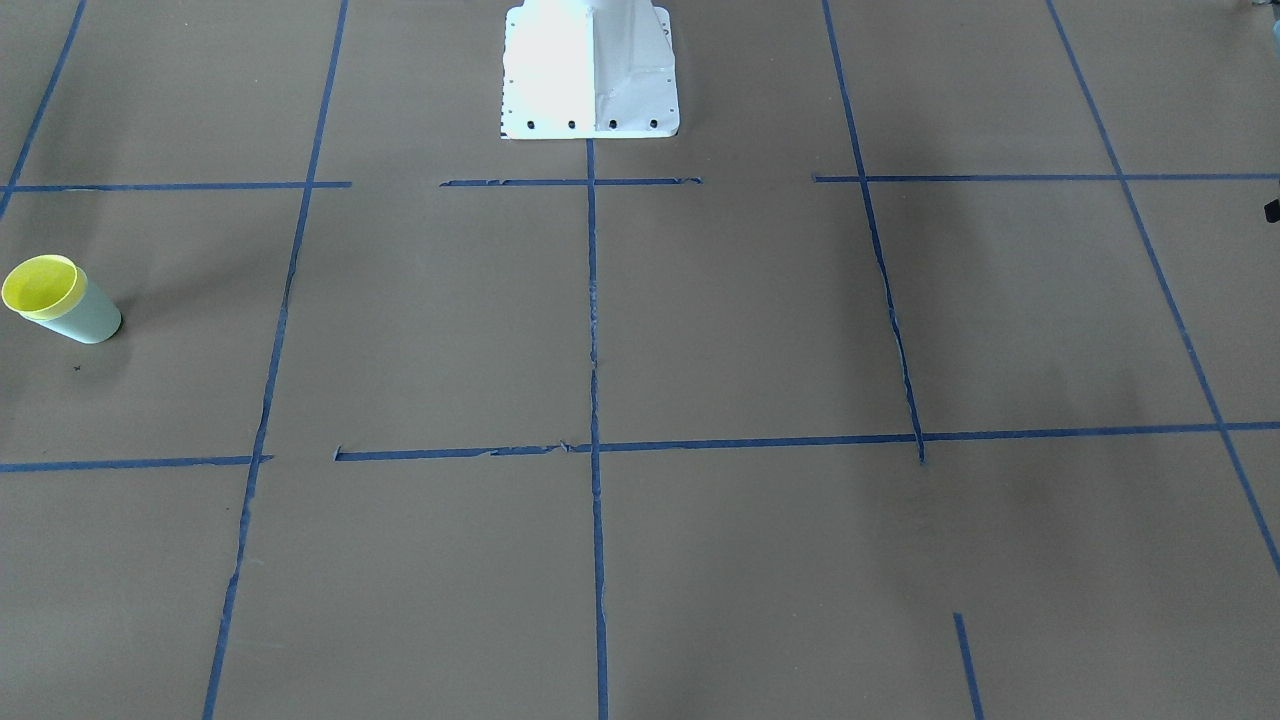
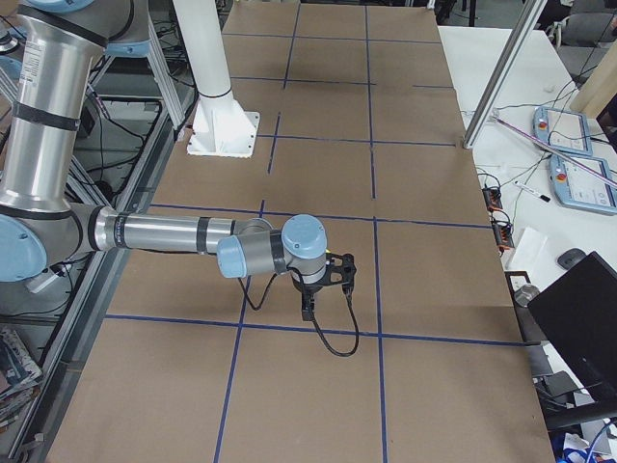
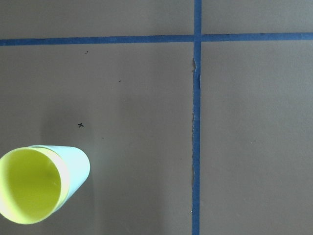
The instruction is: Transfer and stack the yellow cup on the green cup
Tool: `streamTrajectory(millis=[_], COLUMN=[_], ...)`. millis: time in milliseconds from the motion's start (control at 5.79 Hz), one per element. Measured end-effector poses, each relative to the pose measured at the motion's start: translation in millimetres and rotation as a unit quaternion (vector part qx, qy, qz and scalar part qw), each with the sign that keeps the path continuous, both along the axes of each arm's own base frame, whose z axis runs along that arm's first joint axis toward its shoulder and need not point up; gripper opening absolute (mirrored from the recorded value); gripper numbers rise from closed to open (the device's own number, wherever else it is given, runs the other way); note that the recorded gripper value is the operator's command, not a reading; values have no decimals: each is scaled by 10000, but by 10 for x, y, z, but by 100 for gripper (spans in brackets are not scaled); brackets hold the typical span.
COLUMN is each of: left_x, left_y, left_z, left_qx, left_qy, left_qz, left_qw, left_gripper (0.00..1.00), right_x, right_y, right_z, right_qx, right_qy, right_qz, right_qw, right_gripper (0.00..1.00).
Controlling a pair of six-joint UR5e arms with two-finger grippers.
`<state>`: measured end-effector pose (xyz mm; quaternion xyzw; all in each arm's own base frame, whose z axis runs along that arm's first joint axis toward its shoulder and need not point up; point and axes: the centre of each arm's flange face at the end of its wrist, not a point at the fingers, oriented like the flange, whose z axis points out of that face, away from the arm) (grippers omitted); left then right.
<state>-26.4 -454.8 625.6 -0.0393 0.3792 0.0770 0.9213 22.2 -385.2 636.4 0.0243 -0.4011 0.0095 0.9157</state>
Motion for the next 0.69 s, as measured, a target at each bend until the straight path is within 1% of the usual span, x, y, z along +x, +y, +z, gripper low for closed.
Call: streamTrajectory(millis=[173, 518, 691], left_x=[-2, -6, -12], left_y=[30, 55, 73], left_z=[10, 19, -7], left_qx=[-22, -14, 41], left_qy=[6, -15, -23], left_qz=[-5, -5, -2], left_qw=[10000, 10000, 10000], left_gripper=[100, 100, 100], right_x=[9, 9, -72], right_y=[76, 111, 96], right_z=[13, 36, 35], right_qx=[-15, 16, 57], right_qy=[10, 64, 93], right_qz=[-14, -79, -231], right_qw=[10000, 9999, 9997], right_gripper=[100, 100, 100])
